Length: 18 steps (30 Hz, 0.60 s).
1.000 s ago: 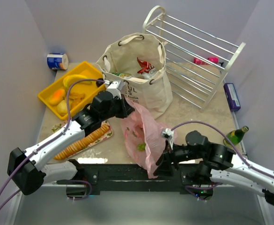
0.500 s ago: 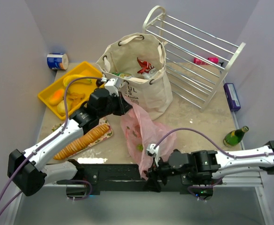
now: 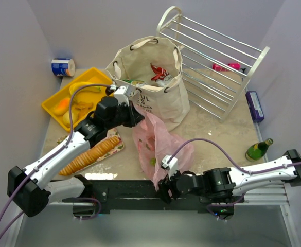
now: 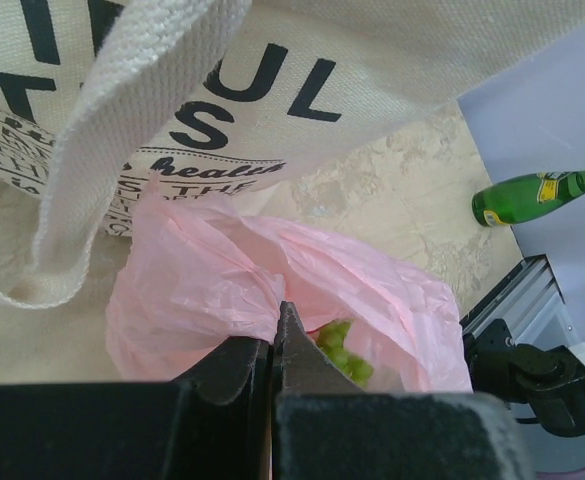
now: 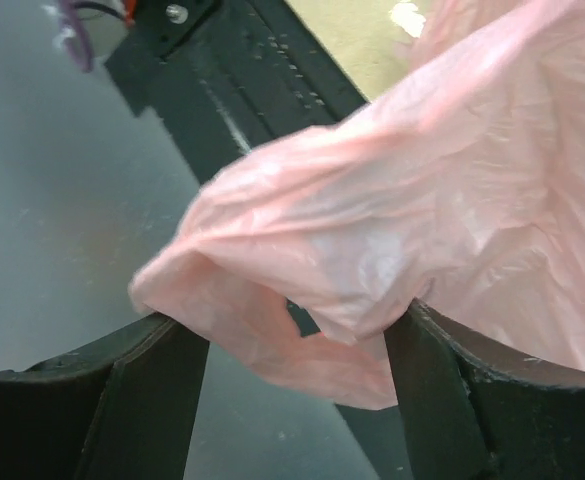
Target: Place the mixed food into the grocery bags and tie them
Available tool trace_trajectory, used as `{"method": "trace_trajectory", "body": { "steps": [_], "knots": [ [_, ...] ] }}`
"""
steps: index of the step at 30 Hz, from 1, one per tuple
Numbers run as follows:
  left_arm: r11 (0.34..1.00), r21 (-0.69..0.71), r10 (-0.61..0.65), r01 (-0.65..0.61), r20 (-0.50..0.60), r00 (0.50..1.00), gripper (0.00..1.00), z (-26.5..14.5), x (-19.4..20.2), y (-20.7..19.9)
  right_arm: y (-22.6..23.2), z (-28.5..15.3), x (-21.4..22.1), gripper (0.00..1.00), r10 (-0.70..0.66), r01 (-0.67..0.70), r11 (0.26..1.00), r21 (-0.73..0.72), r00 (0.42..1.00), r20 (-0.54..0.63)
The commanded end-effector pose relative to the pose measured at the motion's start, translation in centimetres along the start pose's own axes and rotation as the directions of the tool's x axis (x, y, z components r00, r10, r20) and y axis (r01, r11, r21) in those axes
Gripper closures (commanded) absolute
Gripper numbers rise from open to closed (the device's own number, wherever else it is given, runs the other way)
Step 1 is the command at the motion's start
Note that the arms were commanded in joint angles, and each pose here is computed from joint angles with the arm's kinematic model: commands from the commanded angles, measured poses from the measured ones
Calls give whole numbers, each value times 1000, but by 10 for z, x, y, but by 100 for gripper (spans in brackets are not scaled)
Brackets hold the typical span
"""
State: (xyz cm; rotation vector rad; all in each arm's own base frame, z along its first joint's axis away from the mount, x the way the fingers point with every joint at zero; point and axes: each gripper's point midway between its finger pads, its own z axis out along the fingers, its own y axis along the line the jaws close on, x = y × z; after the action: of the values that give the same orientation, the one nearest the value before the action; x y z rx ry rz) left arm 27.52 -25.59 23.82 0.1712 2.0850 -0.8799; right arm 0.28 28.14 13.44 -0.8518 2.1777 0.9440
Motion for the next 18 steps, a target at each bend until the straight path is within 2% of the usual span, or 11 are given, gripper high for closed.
{"method": "trace_trajectory", "body": {
  "steps": [1, 2, 3, 4, 6, 7, 9, 10, 11, 14, 18],
  "knots": [
    [998, 48, 42, -45, 73, 996, 100, -16, -27, -16, -18, 1, -16, 45, -21, 13, 991, 136, 998, 58],
    [998, 46, 46, -49, 76, 996, 100, -18, -27, -15, -17, -4, -27, 53, -15, 2, 988, 157, 997, 78],
    [998, 43, 47, -51, 76, 996, 100, -19, -27, -15, -23, -8, -36, 72, -23, 1, 980, 198, 994, 107],
    [997, 46, 50, -54, 85, 995, 100, -21, -29, -16, -33, -16, -38, 81, -50, 24, 969, 247, 994, 100],
    [997, 45, 59, -63, 94, 994, 100, -25, -32, -17, -35, -38, -74, 100, -50, -10, 955, 297, 979, 196],
    [997, 46, 64, -69, 100, 993, 100, -28, -34, -18, -45, -54, -82, 100, -70, -3, 941, 339, 977, 201],
    [995, 35, 86, -91, 121, 989, 100, -37, -44, -22, -43, -90, -128, 100, -75, -47, 930, 364, 946, 315],
    [994, 31, 95, -101, 149, 984, 100, -44, -56, -26, -53, -108, -136, 100, -104, -37, 915, 402, 941, 322],
    [993, 0, 114, -115, 157, 981, 100, -49, -60, -23, -50, -131, -161, 100, -90, -74, 917, 393, 919, 383],
    [989, -21, 148, -146, 205, 968, 100, -67, -83, -32, -64, -177, -195, 100, -107, -125, 899, 419, 867, 486],
    [986, -18, 164, -165, 255, 953, 100, -87, -104, -44, -84, -208, -207, 100, -104, -192, 881, 433, 814, 571]
  ]
}}
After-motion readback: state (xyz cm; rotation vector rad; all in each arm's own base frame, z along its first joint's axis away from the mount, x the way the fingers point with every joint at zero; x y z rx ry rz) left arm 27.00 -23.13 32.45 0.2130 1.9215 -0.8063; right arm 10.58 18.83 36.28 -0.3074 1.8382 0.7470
